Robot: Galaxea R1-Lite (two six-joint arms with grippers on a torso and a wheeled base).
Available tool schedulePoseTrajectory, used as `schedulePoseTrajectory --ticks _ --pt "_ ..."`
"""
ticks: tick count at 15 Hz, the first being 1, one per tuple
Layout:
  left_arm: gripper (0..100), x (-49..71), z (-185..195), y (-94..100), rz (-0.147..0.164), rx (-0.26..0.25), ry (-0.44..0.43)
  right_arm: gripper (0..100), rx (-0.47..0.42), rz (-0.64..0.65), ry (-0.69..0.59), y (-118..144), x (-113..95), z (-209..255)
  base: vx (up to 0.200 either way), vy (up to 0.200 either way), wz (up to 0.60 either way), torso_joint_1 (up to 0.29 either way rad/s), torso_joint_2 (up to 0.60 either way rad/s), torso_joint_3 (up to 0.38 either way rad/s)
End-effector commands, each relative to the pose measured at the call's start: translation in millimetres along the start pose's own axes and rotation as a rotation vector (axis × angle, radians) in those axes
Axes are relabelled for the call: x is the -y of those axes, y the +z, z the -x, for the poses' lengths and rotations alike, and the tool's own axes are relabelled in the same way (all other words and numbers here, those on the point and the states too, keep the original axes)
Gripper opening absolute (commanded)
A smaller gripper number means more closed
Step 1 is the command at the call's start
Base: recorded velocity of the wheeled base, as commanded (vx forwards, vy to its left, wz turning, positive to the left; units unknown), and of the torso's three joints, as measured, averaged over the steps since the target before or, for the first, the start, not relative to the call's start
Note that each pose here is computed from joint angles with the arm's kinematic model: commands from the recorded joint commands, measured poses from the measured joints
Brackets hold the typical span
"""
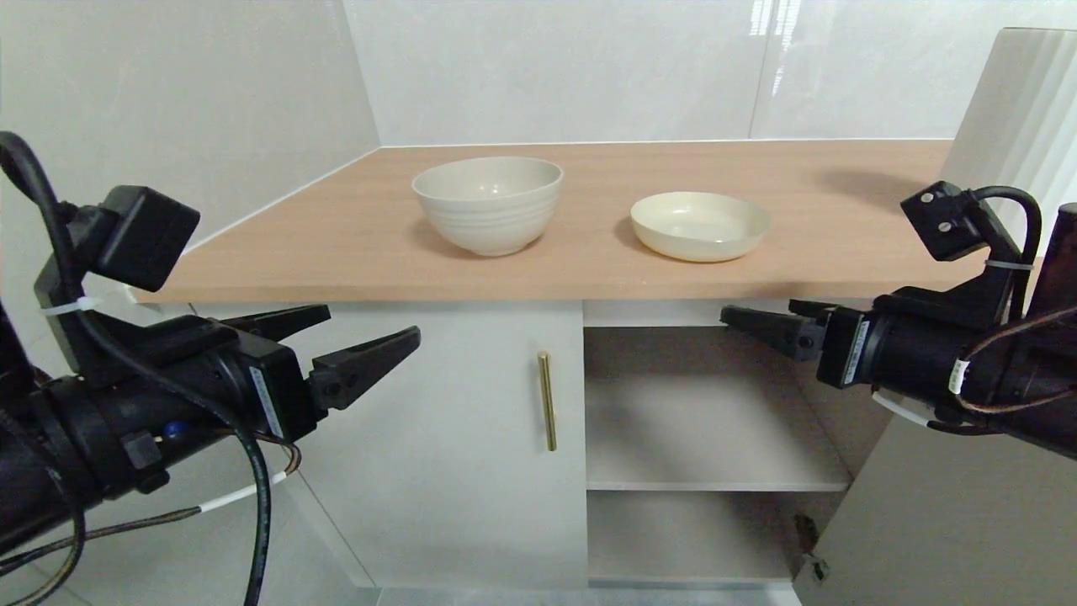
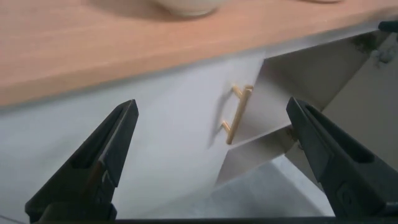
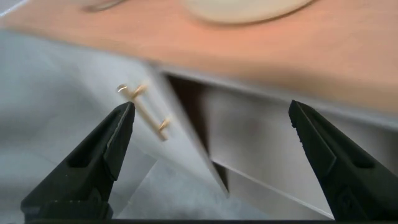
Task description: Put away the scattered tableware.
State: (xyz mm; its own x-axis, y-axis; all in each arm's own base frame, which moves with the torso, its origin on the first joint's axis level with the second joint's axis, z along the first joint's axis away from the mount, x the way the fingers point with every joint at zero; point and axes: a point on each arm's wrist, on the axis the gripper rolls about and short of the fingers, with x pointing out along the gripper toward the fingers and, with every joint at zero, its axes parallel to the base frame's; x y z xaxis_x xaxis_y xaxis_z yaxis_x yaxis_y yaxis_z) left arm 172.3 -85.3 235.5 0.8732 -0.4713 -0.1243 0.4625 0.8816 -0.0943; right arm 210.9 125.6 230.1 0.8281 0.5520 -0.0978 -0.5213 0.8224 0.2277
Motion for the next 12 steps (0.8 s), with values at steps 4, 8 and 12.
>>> schedulePoseTrajectory --ticks 4,8,12 --pt "100 0.1 -0.4 0.4 0.0 0.003 -0.001 100 0.005 0.002 0.004 0.9 -0.7 0.5 0.0 0.0 0.0 0.08 -0.53 -0.348" --pt "100 -0.2 -4.0 -1.8 0.001 -0.01 0.0 100 0.005 0.0 0.004 1.0 -0.7 0.0 0.0 0.0 0.0 0.138 -0.45 -0.332" --pt "100 -0.4 -7.1 -3.0 0.003 -0.019 0.001 100 0.006 0.002 0.003 1.2 -0.4 -0.4 0.0 0.0 0.0 0.162 -0.47 -0.314"
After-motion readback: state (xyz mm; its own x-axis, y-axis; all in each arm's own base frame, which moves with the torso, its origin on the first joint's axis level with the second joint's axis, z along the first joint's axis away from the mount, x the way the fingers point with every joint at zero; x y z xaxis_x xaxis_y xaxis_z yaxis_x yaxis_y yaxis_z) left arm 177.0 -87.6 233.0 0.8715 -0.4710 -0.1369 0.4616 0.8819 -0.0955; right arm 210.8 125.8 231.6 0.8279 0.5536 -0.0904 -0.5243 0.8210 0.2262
